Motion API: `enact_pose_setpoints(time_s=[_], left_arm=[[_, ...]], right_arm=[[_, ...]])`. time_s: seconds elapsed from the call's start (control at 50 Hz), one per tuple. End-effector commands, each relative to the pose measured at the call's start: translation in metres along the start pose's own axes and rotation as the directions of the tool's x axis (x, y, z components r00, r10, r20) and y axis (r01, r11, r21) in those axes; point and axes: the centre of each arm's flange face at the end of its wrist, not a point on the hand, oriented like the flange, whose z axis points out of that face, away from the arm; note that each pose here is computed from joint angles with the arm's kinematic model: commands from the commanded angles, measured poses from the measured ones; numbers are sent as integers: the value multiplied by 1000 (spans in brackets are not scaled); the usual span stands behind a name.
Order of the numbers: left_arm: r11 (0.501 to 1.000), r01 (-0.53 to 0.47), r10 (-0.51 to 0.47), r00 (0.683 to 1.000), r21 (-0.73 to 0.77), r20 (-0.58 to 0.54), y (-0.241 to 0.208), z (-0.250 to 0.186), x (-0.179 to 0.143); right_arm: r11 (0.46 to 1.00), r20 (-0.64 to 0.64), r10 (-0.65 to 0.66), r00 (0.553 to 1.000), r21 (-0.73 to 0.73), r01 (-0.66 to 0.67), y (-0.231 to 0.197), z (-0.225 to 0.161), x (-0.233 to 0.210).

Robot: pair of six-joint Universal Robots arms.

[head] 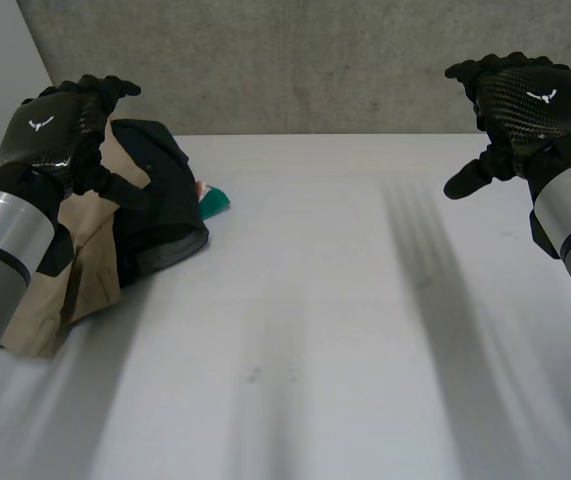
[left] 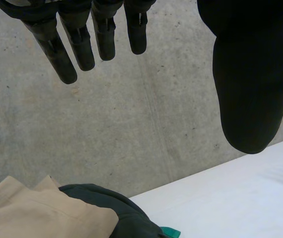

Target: Fold the laundry.

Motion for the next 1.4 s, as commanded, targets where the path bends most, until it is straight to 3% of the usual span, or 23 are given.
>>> enact_pose_setpoints(time_s=[0.02,0.22,0.32,0.4,0.42,0.48,0.5,0.58,0.78,0.86,0.9,0.92,1.0,1.04,1.14,1.24,1.4], left_arm=[[1000,-3,3,1000,3,0,-1,1,0],[999,-24,25,1000,-25,19,13,12,-7],[982,-169,174,983,-80,60,35,30,-25],[930,-331,350,930,-158,112,66,46,-47],[905,-386,412,900,-181,142,77,54,-57],[864,-454,493,850,-216,184,93,63,-75],[839,-488,535,820,-241,203,103,68,-87],[800,-531,592,776,-279,220,122,80,-106],[809,-543,586,774,-224,240,107,91,-102],[855,-516,512,819,-58,261,55,88,-69],[885,-460,436,871,69,225,24,83,-36],[900,-418,393,900,120,190,10,79,-17],[937,-296,291,955,185,52,-13,62,34],[947,-249,257,966,202,-15,-19,56,55],[974,-131,167,967,186,-194,-6,49,103],[992,2,48,919,125,-392,27,46,160],[990,63,4,882,127,-472,56,59,187]], right_arm=[[1000,3,-2,1000,-2,2,1,0,-1],[1000,5,-3,1000,-5,3,1,0,-1],[1000,8,-7,1000,-14,8,2,-1,-1],[1000,9,-17,1000,-20,17,2,-1,-1],[1000,11,-20,1000,-19,20,2,-1,-2],[1000,11,-20,1000,-21,20,3,-2,-2],[1000,11,-20,1000,-21,20,3,-2,-2],[999,15,-19,1000,-25,20,4,-2,-2],[999,10,-21,1000,-32,22,6,-1,0],[999,7,-23,1000,-26,23,5,0,1],[999,7,-28,1000,-23,28,4,0,1],[999,5,-32,999,-22,33,3,0,1],[999,4,-40,999,-14,40,1,0,2],[999,3,-42,999,-11,42,0,0,2],[999,-1,-42,999,-4,42,-2,0,3],[999,-13,-45,999,-5,45,-1,2,6],[998,-70,-50,996,-36,47,6,10,26]])
